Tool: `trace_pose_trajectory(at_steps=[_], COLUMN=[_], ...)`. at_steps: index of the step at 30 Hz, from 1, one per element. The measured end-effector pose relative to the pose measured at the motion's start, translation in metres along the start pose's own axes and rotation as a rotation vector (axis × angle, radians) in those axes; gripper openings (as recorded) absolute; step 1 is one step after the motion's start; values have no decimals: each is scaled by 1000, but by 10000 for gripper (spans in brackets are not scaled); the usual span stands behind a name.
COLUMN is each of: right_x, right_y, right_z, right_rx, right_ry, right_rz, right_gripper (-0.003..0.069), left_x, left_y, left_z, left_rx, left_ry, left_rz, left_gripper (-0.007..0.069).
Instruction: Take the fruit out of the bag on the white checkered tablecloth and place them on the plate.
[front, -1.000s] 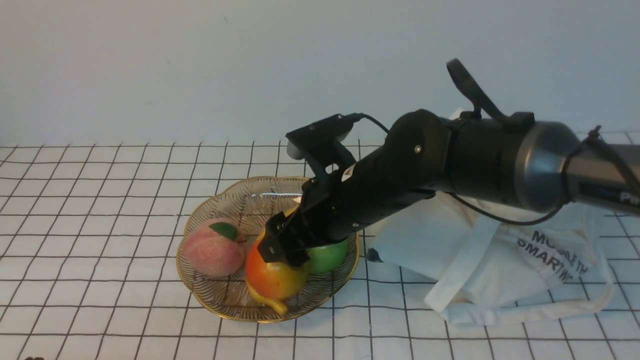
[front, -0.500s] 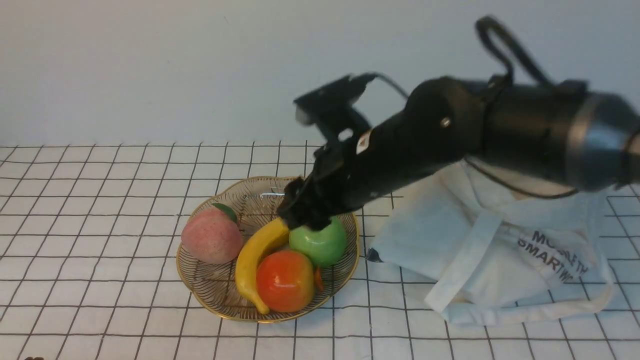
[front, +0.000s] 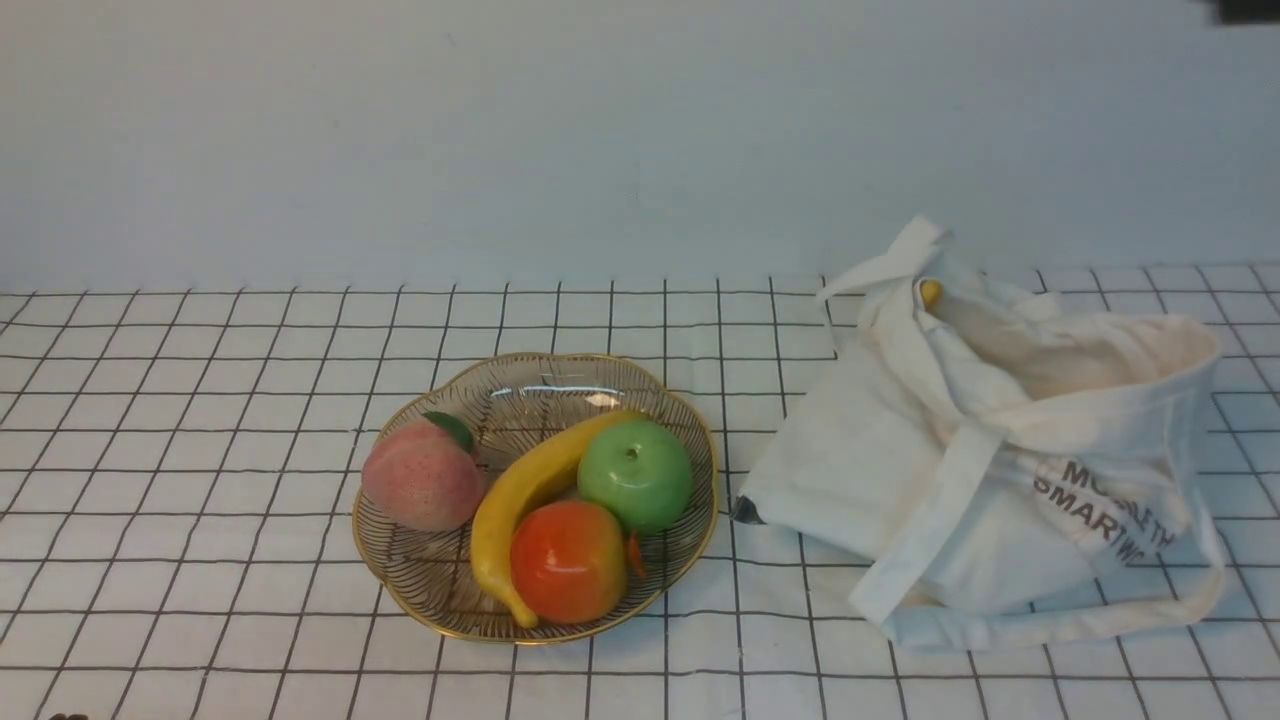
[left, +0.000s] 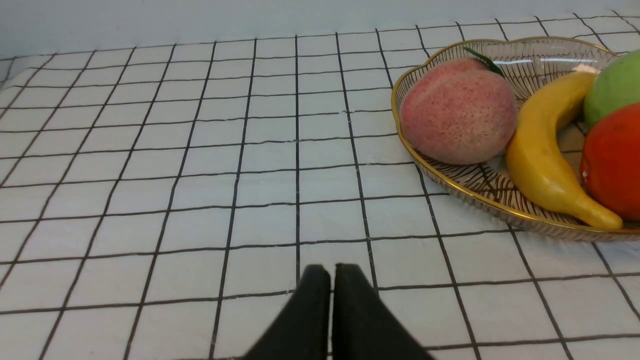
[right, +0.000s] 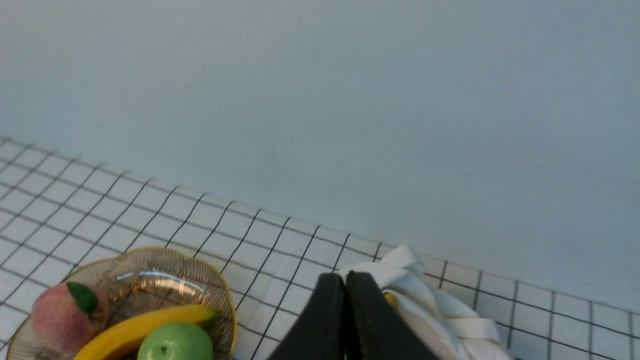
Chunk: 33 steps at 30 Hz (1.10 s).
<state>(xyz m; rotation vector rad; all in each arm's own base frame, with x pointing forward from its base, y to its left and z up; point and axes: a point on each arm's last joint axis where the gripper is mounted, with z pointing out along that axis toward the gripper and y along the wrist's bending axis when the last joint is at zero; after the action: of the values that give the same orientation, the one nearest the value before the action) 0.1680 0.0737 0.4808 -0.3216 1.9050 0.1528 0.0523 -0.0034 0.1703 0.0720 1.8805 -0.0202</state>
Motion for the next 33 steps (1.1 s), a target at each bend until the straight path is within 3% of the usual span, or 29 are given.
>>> trace_pose_trajectory(at_steps=[11,19,33], right_x=[101,161,170], right_y=[-29,-33,-30], right_z=[-99,-123,-120], right_rx=[13,-33,-65], right_ry=[-156,-417,-480], right_rz=[87,101,114], right_gripper=[-14,-14,-14], left_x=[0,0,0], left_y=[0,0,0], left_z=[0,0,0], left_rx=[0,0,0], left_ry=[0,0,0], left_rz=[0,0,0], left_gripper=[-8,-8,-8])
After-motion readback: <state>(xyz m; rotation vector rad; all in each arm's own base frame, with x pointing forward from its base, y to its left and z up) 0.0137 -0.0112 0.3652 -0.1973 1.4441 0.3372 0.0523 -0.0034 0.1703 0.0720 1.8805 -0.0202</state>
